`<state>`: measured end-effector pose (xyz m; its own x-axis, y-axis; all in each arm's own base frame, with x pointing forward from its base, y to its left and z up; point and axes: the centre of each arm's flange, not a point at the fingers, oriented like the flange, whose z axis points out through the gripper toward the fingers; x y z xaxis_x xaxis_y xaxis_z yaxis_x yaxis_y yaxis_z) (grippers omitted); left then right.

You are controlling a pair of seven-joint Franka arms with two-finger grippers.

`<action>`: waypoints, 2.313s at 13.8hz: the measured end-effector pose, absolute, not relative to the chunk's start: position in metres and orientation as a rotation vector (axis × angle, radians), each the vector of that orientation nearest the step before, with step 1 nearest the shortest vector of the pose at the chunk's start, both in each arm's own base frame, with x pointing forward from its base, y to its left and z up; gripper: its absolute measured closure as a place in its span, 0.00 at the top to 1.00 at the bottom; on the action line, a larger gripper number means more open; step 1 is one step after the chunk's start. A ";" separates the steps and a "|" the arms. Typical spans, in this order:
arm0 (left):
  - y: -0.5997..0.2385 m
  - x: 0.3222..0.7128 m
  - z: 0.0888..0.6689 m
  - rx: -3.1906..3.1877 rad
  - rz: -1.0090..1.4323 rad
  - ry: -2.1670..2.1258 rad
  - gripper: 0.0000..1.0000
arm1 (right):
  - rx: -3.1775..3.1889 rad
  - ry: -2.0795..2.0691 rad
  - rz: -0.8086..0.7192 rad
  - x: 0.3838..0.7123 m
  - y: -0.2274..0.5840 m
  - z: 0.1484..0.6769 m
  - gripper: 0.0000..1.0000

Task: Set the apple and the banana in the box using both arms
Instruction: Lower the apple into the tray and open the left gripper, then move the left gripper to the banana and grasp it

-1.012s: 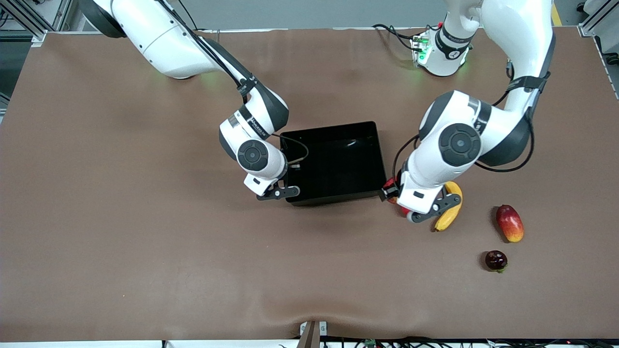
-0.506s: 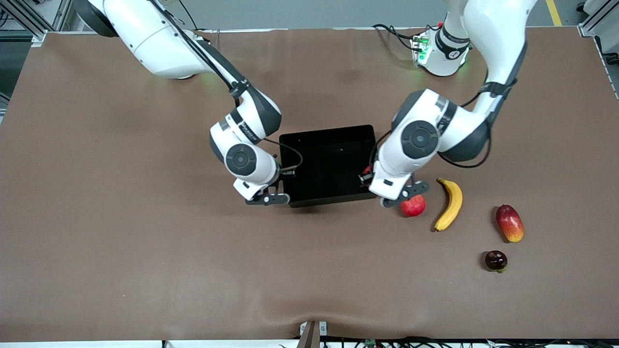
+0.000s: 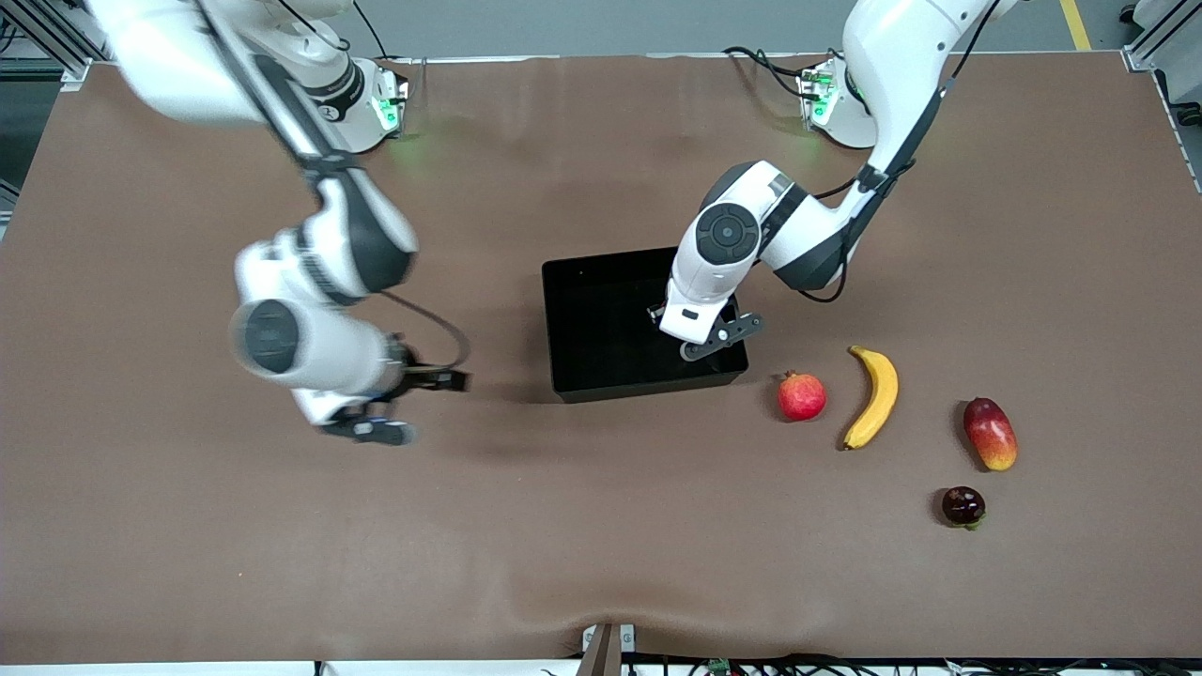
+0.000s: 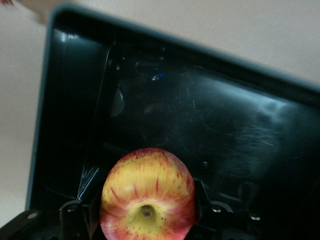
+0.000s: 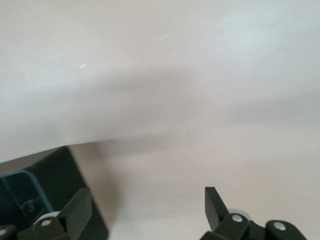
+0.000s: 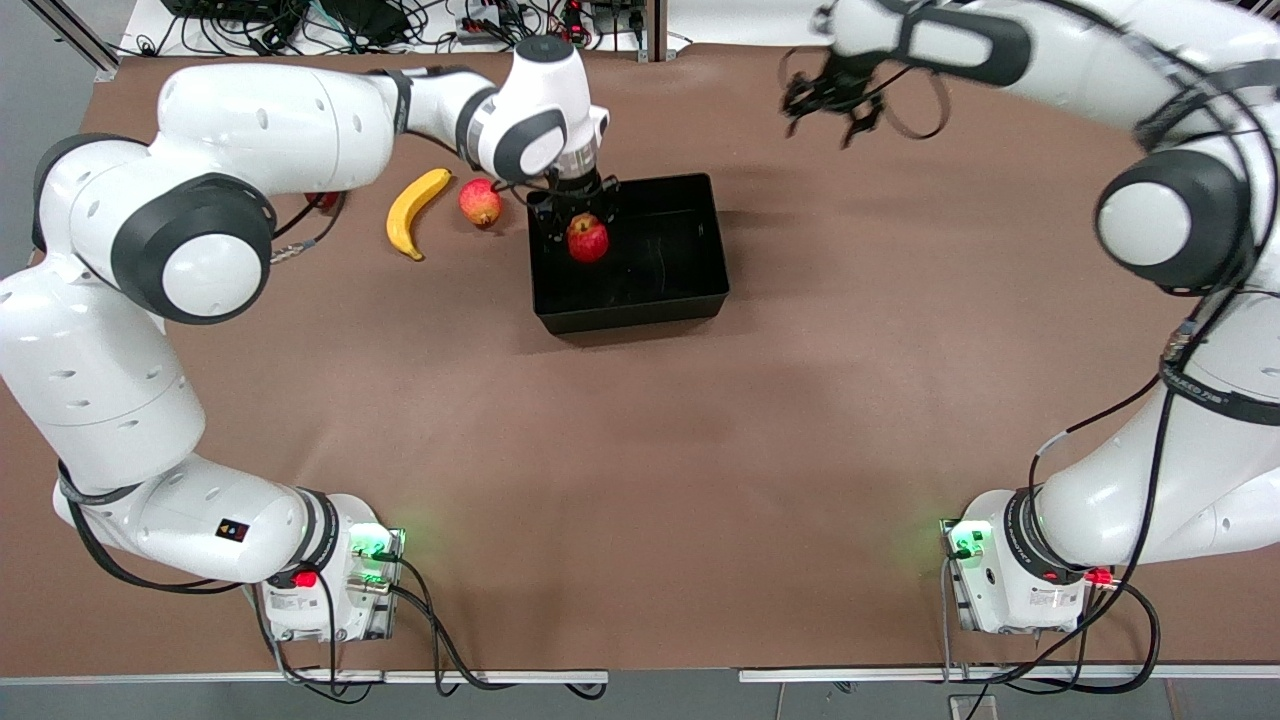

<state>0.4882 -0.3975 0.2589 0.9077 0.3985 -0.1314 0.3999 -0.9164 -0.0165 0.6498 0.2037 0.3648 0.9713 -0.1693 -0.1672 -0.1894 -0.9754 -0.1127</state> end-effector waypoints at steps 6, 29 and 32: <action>-0.398 0.480 0.214 3.099 -0.238 0.593 0.73 | -3.072 0.350 0.208 0.651 0.067 0.431 1.00; -0.074 0.653 0.254 3.149 -0.341 0.068 1.00 | -3.122 0.114 0.160 0.537 0.026 0.626 1.00; -0.067 0.650 0.206 3.172 -0.378 -0.099 1.00 | -3.093 0.128 0.113 0.540 -0.003 0.631 1.00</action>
<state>0.6495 -0.0669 0.2057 0.9701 -0.0553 -0.2364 -0.0681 -0.9966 -0.0463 0.5398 -0.0029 0.6314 0.9939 -0.0806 -0.0747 -0.0838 -0.9956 -0.0410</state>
